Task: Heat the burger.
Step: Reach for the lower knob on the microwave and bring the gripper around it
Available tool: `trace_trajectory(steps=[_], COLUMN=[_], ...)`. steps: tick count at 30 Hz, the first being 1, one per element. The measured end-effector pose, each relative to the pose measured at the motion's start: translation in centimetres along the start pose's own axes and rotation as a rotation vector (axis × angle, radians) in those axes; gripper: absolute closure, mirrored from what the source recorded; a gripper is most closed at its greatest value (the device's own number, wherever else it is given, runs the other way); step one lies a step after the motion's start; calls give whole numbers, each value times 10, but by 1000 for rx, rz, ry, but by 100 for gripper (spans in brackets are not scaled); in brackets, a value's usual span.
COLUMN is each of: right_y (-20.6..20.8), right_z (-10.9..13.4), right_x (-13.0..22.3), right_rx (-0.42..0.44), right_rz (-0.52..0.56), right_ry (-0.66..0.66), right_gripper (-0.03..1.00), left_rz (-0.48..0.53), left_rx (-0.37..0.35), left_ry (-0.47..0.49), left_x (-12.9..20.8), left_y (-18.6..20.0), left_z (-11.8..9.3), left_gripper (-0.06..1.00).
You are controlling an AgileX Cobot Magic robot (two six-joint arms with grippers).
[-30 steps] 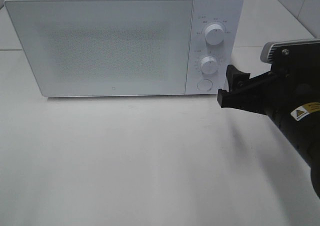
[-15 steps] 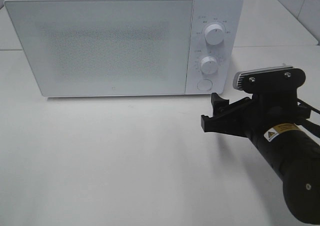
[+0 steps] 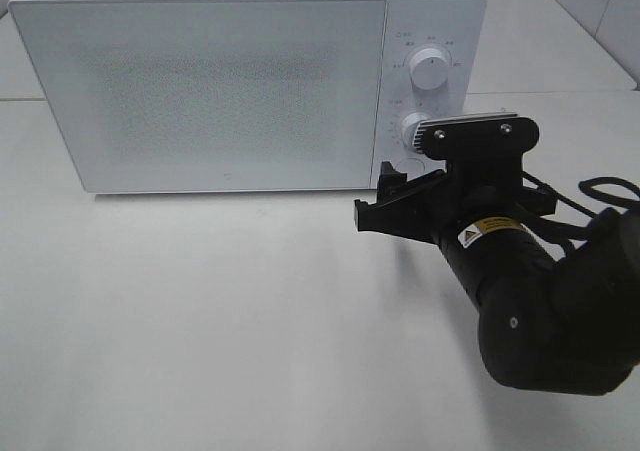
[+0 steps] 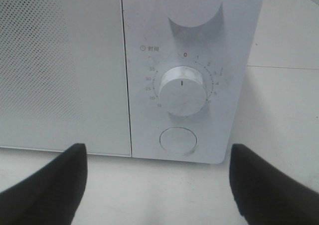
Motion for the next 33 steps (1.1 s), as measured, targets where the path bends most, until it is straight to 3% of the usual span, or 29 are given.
trace_trajectory(steps=[12,33], right_y=[-33,-76], right_z=[-3,-11], right_x=[-8,-11], right_rx=[61,64], right_rz=[-37,-79], right_ry=[-42,-21], right_gripper=[20,20], left_rz=[0,0], left_rx=[0,0], left_ry=[0,0], left_x=[0,0], left_y=[0,0], left_z=[0,0], left_gripper=[-5,-5])
Point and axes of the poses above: a point on each arm's last joint axis where the gripper is mounted, y pointing back along that axis away from the gripper, z along the wrist's bending axis when the last joint is at zero, x = y × z, the point moved 3 cm from there along -y, pointing out along that axis toward the gripper, and after that the axes turned 2 degrees about -y, right-handed, at the moved point
